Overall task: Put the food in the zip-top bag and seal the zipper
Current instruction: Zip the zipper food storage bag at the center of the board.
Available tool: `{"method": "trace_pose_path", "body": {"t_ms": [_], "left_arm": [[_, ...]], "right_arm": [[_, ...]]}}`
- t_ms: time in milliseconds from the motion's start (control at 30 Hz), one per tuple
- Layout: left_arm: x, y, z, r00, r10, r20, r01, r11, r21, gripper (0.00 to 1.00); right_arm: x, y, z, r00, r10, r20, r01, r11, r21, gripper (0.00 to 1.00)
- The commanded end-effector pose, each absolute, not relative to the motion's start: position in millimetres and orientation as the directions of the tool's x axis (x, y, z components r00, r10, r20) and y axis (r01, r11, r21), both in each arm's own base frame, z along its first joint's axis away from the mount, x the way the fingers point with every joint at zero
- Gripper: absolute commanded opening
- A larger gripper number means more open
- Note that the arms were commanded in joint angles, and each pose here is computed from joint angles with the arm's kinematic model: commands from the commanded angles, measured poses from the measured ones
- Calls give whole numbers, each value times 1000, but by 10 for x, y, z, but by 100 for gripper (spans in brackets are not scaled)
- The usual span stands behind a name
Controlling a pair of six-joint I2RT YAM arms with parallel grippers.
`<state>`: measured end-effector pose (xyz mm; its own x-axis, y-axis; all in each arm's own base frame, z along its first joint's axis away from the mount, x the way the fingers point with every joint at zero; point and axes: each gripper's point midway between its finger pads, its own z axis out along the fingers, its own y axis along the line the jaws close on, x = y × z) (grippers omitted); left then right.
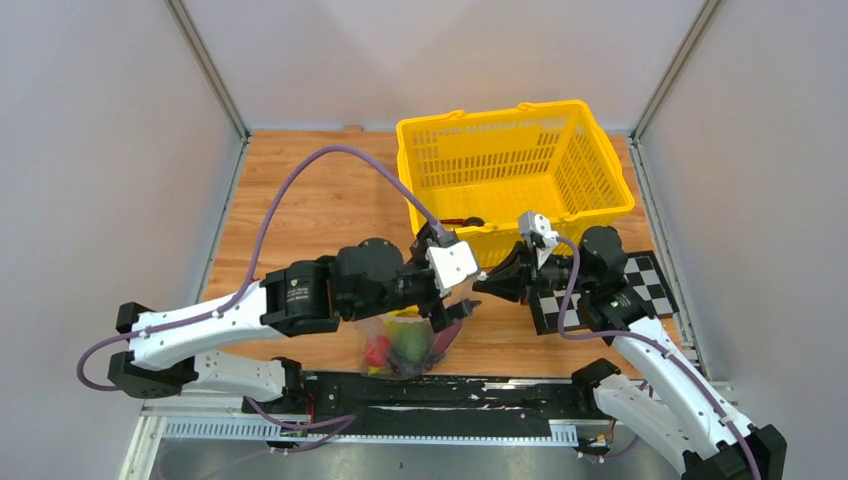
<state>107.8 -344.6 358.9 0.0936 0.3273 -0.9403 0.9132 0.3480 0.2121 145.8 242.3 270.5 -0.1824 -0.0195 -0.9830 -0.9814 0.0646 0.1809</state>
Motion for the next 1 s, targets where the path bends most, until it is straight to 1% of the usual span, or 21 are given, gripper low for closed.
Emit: {"method": "trace_pose_path", "body": {"t_ms": [0, 67, 100, 167, 267, 400, 467, 600, 967], "left_arm": [[1163, -3511, 3921, 92, 199, -976, 947, 286, 148, 95], [1149, -3568, 3905, 79, 176, -981, 970, 212, 116, 93], [1166, -3593, 3871, 75, 182, -980, 975, 194, 111, 90], [1159, -3663, 3793, 80, 216, -973, 983, 145, 113, 82], [1058, -3734, 3714, 93, 239, -967, 992, 61, 110, 78], [991, -3819, 3576, 91, 286, -954, 996, -13, 91, 69], [1023, -3833, 3472, 78, 327, -942, 997, -5, 81, 63], [1140, -3838, 3331, 71, 374, -925, 995, 44, 94, 56], [1345, -3813, 3276, 70, 408, -910, 983, 127, 133, 56]], "right_arm": [[1323, 2419, 2929, -71, 3, -997, -997, 7, 71, 0], [1298, 2419, 2936, -60, 5, -998, -998, -2, 60, 0], [1296, 2423, 2935, -58, 5, -998, -998, -2, 58, 0], [1306, 2431, 2935, -57, 4, -998, -998, -1, 57, 0], [1322, 2441, 2914, -67, -2, -998, -998, -1, 67, 0], [1330, 2451, 2910, -65, -1, -998, -998, 0, 65, 0], [1330, 2452, 2910, -67, -2, -998, -998, 1, 67, 0], [1324, 2444, 2908, -60, -4, -998, -998, 2, 60, 0], [1279, 2430, 2904, -54, -8, -998, -998, -8, 54, 0]]}}
